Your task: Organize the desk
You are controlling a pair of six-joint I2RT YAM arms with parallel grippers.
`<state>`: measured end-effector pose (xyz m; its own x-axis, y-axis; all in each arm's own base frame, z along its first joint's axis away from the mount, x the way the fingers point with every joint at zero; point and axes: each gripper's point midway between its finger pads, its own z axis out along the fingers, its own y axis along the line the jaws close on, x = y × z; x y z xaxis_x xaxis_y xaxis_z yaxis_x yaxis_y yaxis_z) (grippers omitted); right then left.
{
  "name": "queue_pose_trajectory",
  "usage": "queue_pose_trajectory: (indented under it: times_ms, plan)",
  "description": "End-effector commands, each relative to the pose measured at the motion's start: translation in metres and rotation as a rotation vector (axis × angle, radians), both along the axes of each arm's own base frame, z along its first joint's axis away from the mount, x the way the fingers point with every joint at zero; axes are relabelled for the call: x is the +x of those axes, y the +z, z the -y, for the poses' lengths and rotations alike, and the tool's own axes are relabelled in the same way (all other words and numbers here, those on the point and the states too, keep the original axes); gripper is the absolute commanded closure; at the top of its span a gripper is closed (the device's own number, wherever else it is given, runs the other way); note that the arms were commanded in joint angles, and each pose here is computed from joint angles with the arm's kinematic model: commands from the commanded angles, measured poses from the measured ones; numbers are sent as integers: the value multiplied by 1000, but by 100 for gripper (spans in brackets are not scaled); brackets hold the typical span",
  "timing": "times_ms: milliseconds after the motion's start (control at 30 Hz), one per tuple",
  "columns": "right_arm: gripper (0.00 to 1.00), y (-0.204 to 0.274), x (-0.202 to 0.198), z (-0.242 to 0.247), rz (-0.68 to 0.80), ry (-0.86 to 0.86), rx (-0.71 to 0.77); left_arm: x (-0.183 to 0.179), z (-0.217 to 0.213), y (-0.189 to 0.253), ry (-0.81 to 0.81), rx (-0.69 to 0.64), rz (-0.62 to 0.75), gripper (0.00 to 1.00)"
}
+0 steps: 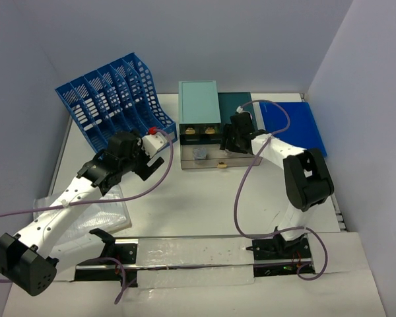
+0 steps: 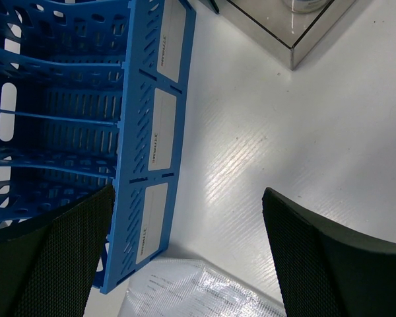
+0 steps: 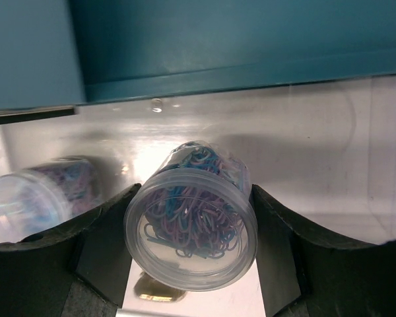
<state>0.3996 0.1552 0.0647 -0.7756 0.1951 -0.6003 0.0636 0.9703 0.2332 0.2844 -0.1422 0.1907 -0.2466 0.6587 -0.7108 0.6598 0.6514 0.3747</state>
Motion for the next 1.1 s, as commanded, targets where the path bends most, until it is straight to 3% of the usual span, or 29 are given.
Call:
queue_pose_trajectory:
  times_ms: [0, 167, 400, 600, 800, 1067]
  plan:
    - [29, 6, 12, -5, 27, -1, -5, 6, 5, 12, -3, -49, 45, 1]
    - [26, 23, 11, 1, 60, 0, -34, 5, 6, 12, -12, -51, 46, 1]
    - [14, 69, 6, 12, 142, -1, -70, 4, 7, 9, -24, -43, 42, 1]
    - [12, 107, -10, 29, 196, -7, -126, 6, 9, 26, -35, -55, 64, 1]
    - [16, 107, -57, 25, 301, -35, 59, 2, 6, 12, -41, -41, 56, 1]
    - [36, 64, -94, -10, 302, -1, 309, 5, -4, 15, 0, -50, 60, 1]
